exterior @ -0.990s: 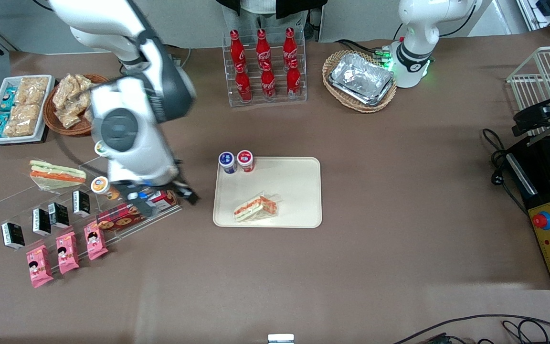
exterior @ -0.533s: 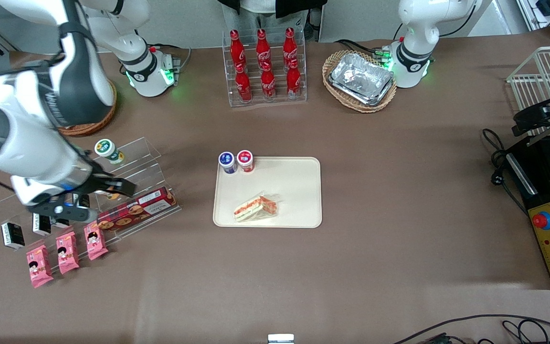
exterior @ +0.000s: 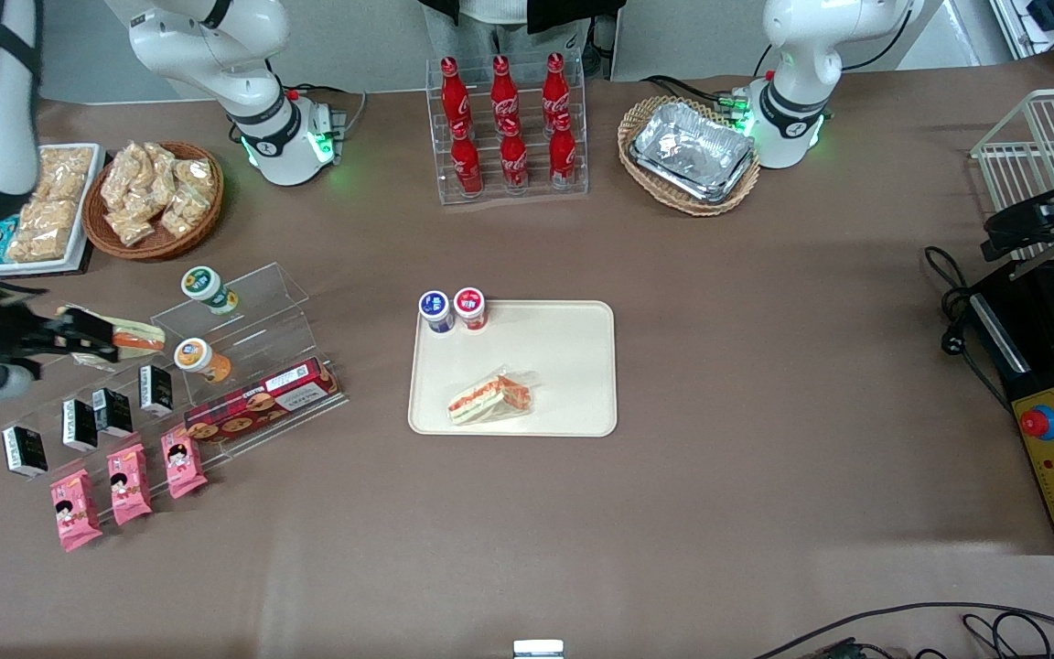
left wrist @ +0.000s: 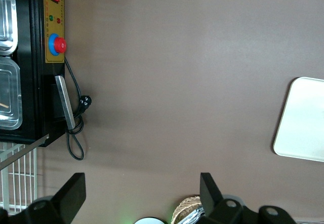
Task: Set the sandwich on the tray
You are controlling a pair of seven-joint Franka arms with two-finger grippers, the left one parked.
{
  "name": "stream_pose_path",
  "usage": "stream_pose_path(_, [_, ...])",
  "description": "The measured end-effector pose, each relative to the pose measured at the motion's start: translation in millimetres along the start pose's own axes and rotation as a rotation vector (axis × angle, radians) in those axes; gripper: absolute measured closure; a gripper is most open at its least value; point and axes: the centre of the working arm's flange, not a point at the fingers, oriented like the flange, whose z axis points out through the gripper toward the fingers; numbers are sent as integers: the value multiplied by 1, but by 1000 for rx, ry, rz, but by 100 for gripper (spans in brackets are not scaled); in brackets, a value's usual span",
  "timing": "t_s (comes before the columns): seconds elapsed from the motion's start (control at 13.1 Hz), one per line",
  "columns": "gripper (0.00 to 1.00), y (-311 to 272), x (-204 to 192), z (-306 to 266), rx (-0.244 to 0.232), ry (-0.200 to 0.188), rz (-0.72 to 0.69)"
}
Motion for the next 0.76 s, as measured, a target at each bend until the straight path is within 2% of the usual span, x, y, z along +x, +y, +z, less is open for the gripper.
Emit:
stream_pose_path(0.3, [0,32,-22,-10,2,19,-9])
stream_pose_path(0.53, [0,22,-25,-25,3,45,-30])
stream_pose_path(0.76, [0,23,-30,-23,10,24,-26])
